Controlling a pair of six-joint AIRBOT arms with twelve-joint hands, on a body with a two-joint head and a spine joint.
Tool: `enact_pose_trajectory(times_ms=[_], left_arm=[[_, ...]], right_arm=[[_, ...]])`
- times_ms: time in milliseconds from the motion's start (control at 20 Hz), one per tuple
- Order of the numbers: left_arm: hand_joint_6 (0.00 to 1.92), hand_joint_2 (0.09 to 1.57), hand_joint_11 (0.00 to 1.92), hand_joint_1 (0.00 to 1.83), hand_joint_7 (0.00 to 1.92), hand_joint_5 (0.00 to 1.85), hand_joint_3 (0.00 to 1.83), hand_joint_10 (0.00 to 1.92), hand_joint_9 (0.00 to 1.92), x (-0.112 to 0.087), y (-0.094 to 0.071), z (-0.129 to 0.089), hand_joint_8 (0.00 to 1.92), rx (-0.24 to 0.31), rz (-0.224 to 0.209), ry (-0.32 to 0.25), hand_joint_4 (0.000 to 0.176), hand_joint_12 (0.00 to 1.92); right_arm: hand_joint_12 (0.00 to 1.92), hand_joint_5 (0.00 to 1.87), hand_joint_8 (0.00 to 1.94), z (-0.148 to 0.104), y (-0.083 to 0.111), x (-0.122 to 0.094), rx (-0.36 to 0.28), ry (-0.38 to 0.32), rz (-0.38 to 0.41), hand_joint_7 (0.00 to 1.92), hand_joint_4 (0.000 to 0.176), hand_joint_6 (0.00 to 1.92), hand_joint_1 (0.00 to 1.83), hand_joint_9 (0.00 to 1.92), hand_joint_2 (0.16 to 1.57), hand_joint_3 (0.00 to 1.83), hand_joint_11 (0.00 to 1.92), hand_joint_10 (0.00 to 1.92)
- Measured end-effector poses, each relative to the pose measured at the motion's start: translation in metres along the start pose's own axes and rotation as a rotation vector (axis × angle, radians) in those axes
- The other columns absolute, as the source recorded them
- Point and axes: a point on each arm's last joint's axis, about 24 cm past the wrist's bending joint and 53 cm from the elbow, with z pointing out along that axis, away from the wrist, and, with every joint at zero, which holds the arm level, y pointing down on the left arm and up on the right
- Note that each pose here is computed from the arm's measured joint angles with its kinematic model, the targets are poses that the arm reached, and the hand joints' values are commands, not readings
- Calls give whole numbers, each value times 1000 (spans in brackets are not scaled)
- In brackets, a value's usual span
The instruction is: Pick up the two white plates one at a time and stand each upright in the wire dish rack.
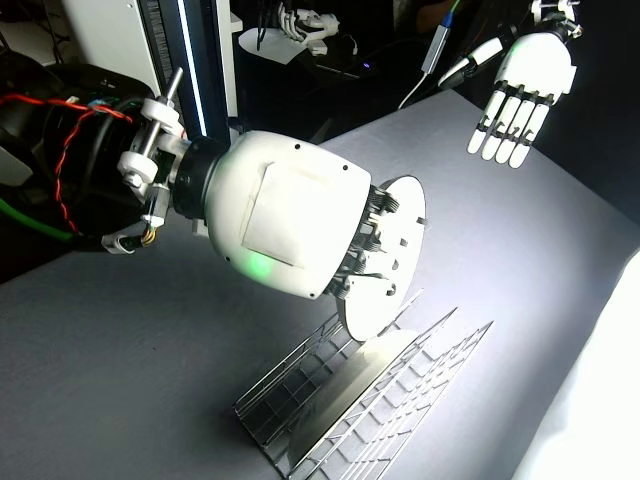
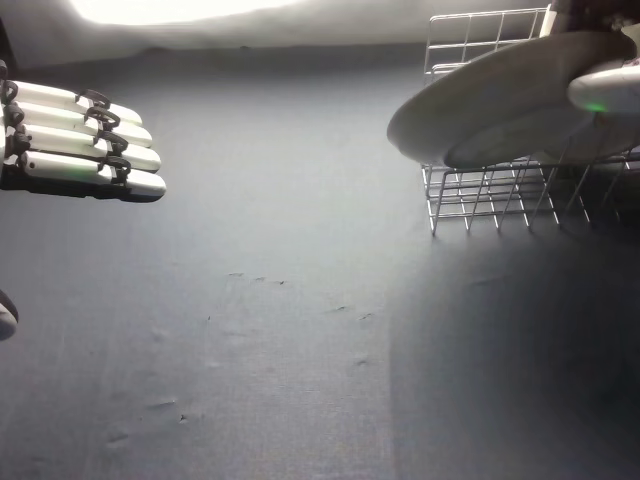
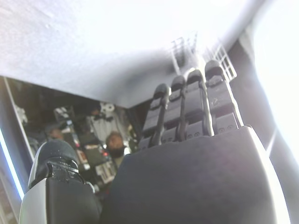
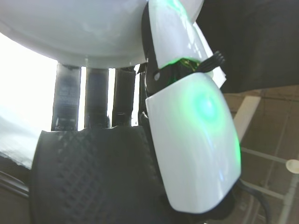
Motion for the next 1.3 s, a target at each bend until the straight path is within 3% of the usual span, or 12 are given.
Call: enact_pose_trajectory(times_ms=[200, 400, 500, 700, 900, 1000, 1050, 1150, 1200, 1250, 1300], left_arm=[[4, 973, 0, 0, 6, 10, 0, 0, 0, 1, -2, 2, 2, 5, 5, 5, 0, 0], [0, 961, 0, 0, 0, 0, 0, 0, 0, 2, -6, 4, 0, 15, 7, 9, 0, 0], [0, 990, 0, 0, 0, 0, 5, 0, 0, 2, -5, 4, 0, 14, 6, 6, 0, 0], [2, 969, 0, 0, 0, 4, 0, 0, 0, 2, -5, 4, 0, 12, 7, 7, 0, 0], [0, 993, 0, 0, 0, 0, 6, 0, 0, 2, -6, 5, 0, 16, 7, 9, 0, 0], [0, 1015, 0, 0, 0, 0, 15, 0, 0, 2, -6, 5, 0, 15, 7, 9, 0, 0], [0, 986, 0, 0, 0, 0, 1, 0, 0, 2, -6, 5, 0, 15, 7, 9, 0, 0], [1, 965, 0, 0, 0, 2, 0, 0, 0, 2, -5, 5, 0, 15, 7, 8, 0, 0], [0, 965, 0, 0, 0, 0, 0, 0, 0, 2, -6, 5, 0, 15, 7, 8, 0, 0], [0, 955, 0, 0, 0, 0, 0, 0, 0, 2, -6, 5, 0, 15, 7, 9, 0, 0], [0, 969, 0, 0, 0, 0, 0, 0, 0, 2, -5, 5, 0, 15, 7, 8, 0, 0]], right_arm=[[1381, 894, 1003, 4, -13, -10, 24, -8, -39, 986, 0, 1110, 1365, 829, 1132, 0, 595, 1243], [1398, 886, 988, 5, -22, -14, 41, -4, -83, 977, 0, 1160, 1361, 797, 1141, 1, 566, 1272], [1377, 927, 912, 5, -25, -15, 41, 3, -105, 1015, 0, 1087, 1368, 849, 1121, 0, 621, 1226], [1473, 860, 1030, 4, -32, -19, 52, 7, -148, 954, 0, 1156, 1362, 813, 1147, 1, 563, 1297], [1374, 885, 1012, 4, -33, -21, 47, 16, -189, 982, 0, 1102, 1366, 838, 1133, 1, 605, 1239], [1298, 799, 1059, 2, -32, -17, 30, 40, -240, 957, 0, 1172, 1363, 821, 1153, 2, 594, 1285], [1302, 751, 1183, 2, -30, -14, 21, 48, -258, 910, 0, 1246, 1225, 737, 1188, 4, 518, 910], [1440, 743, 1257, 2, -30, -11, 14, 63, -289, 844, 6, 1296, 1170, 727, 1212, 0, 416, 650], [1429, 768, 703, 2, -30, -10, 14, 67, -298, 740, 0, 1283, 1124, 694, 1215, 0, 339, 580], [1411, 761, 393, 2, -30, -10, 14, 67, -298, 775, 0, 1297, 1111, 682, 1223, 0, 294, 509], [1323, 649, 193, 2, -30, -10, 13, 69, -301, 808, 0, 678, 1190, 710, 1159, 0, 263, 383]])
